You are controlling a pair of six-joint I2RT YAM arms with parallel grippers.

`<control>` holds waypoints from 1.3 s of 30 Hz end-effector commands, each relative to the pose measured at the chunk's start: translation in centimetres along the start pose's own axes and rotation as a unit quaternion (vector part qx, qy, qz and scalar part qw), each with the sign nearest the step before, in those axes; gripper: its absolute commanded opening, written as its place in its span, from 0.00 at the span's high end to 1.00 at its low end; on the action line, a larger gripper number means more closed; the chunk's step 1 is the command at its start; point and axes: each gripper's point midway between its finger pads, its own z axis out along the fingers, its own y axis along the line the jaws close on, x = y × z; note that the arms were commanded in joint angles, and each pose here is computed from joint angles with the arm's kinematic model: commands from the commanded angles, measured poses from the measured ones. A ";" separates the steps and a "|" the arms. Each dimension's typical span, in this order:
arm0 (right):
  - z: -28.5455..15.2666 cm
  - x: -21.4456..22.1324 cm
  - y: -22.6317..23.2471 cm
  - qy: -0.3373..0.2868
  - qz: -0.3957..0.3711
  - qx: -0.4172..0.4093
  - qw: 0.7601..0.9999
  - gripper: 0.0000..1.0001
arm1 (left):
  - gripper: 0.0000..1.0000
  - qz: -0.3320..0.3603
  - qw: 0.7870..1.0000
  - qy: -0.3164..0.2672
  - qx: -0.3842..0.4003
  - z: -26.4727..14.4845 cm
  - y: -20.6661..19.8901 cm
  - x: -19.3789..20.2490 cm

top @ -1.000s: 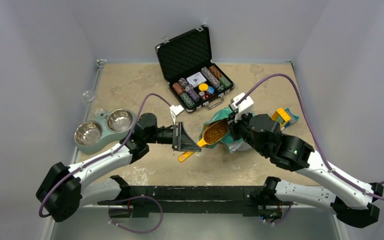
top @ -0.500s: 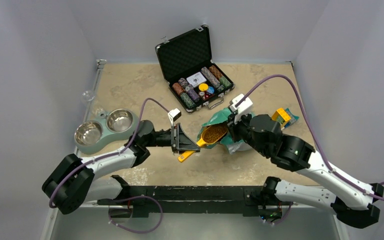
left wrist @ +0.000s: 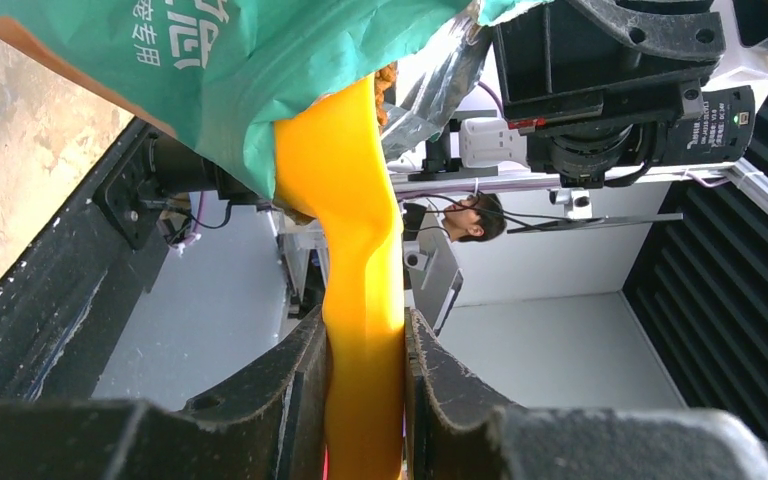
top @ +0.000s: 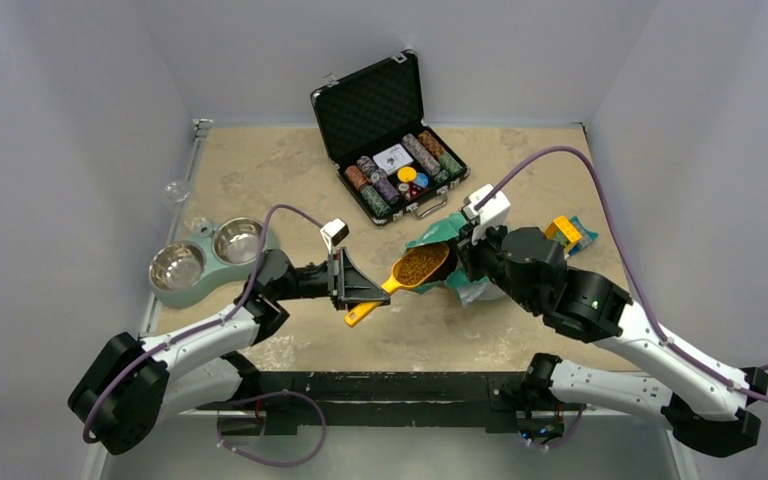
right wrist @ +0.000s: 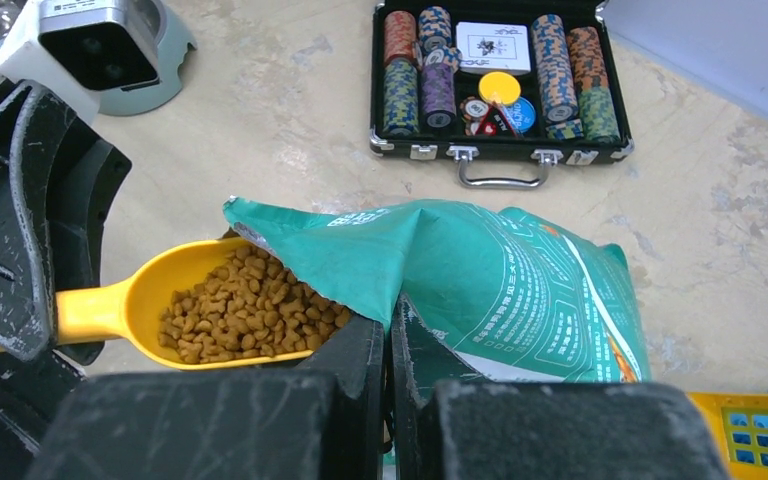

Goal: Serve the pet food

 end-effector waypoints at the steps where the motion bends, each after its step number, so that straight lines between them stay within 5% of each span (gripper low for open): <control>1: -0.8 -3.6 -1.9 -0.039 0.031 0.050 0.997 1.00 | 1.00 0.032 0.999 -0.012 0.034 0.1 -3.2 -1.0; 23: 0.0 -2.1 -4.2 0.026 0.079 0.140 0.987 1.00 | 1.00 0.057 0.997 0.018 0.056 -2.3 -7.3 2.5; 34: -0.5 -0.4 -4.9 0.048 0.101 0.147 0.983 1.00 | 1.00 0.082 0.995 -0.022 0.054 -3.0 -10.4 2.3; 39: -1.0 0.1 -4.7 0.048 0.097 0.130 0.986 1.00 | 1.00 0.090 0.991 -0.090 0.033 -2.8 -11.4 -0.4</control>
